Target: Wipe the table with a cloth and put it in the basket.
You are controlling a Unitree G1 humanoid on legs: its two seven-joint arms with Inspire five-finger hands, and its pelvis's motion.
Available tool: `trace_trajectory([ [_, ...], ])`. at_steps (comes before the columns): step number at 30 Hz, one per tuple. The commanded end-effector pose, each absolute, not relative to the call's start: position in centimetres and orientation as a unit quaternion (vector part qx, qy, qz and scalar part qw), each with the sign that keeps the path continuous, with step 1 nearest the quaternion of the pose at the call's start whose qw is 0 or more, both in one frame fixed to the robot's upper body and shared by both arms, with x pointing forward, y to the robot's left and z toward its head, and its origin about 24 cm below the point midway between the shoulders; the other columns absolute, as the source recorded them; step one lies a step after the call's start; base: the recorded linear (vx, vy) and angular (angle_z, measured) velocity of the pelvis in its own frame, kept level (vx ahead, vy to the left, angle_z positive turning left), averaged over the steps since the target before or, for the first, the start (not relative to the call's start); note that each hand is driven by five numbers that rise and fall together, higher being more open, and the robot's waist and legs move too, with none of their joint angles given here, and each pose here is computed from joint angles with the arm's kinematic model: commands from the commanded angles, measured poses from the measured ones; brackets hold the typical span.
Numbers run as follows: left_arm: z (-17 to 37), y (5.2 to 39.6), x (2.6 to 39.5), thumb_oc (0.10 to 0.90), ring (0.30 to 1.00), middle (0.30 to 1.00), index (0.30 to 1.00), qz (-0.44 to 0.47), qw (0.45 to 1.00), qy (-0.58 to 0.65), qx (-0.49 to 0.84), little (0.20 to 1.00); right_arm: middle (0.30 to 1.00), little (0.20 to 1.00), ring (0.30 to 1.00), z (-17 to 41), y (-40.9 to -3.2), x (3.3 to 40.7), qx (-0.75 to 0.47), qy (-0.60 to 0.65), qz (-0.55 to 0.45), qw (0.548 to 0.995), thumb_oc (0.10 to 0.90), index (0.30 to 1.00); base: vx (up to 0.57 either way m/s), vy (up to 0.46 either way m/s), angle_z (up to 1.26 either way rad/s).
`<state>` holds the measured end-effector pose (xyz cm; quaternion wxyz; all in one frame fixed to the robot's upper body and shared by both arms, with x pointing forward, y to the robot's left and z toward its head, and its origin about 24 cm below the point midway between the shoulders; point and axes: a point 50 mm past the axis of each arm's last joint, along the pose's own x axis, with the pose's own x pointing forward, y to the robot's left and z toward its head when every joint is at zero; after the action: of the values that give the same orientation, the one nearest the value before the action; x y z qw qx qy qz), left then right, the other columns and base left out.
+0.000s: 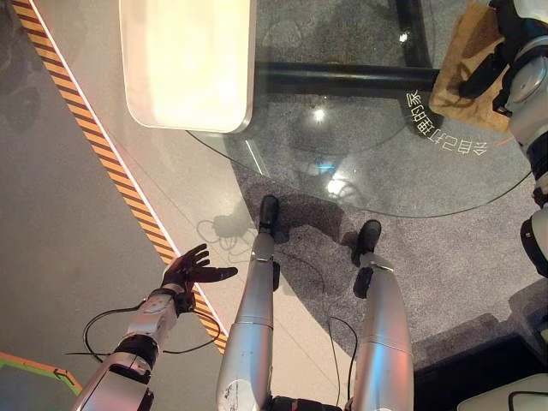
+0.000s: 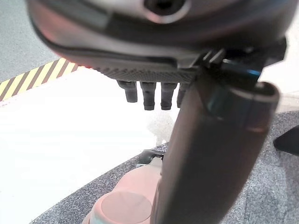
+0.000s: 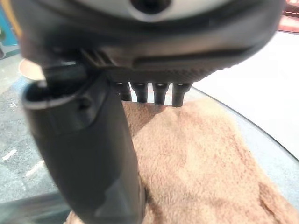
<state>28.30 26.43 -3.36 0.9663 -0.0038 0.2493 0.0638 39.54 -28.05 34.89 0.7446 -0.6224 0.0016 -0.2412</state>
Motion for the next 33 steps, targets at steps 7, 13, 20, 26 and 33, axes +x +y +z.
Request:
trace_trajectory([
  [7, -4.30, 28.50, 26.35, 0.800, 0.900, 0.900, 0.900, 0.089, 0.958, 0.274, 0.009, 0.900, 0.300, 0.200, 0.300, 37.08, -30.50, 37.81, -0.653, 0.006, -0.292, 0.698, 0.100, 0.300, 0.00, 0.000, 0.00],
  [13, -4.34, 28.45, 26.28, 0.800, 0.900, 0.900, 0.900, 0.088, 0.958, 0.272, 0.008, 0.900, 0.300, 0.200, 0.300, 36.88, -30.35, 37.94, -0.652, 0.006, -0.292, 0.699, 0.100, 0.300, 0.00, 0.000, 0.00],
  [20, -4.27, 28.48, 26.38, 0.800, 0.900, 0.900, 0.900, 0.088, 0.958, 0.273, 0.008, 0.900, 0.300, 0.200, 0.300, 36.86, -30.52, 37.88, -0.653, 0.008, -0.290, 0.699, 0.100, 0.300, 0.00, 0.000, 0.00],
  [26, -4.28, 28.45, 26.35, 0.800, 0.900, 0.900, 0.900, 0.088, 0.959, 0.271, 0.009, 0.900, 0.300, 0.200, 0.300, 36.98, -30.30, 37.93, -0.653, 0.006, -0.291, 0.699, 0.100, 0.300, 0.00, 0.000, 0.00],
  [33, -4.19, 28.46, 26.46, 0.800, 0.900, 0.900, 0.900, 0.088, 0.958, 0.272, 0.009, 0.900, 0.300, 0.200, 0.300, 36.98, -30.41, 37.90, -0.653, 0.008, -0.291, 0.699, 0.100, 0.300, 0.00, 0.000, 0.00],
])
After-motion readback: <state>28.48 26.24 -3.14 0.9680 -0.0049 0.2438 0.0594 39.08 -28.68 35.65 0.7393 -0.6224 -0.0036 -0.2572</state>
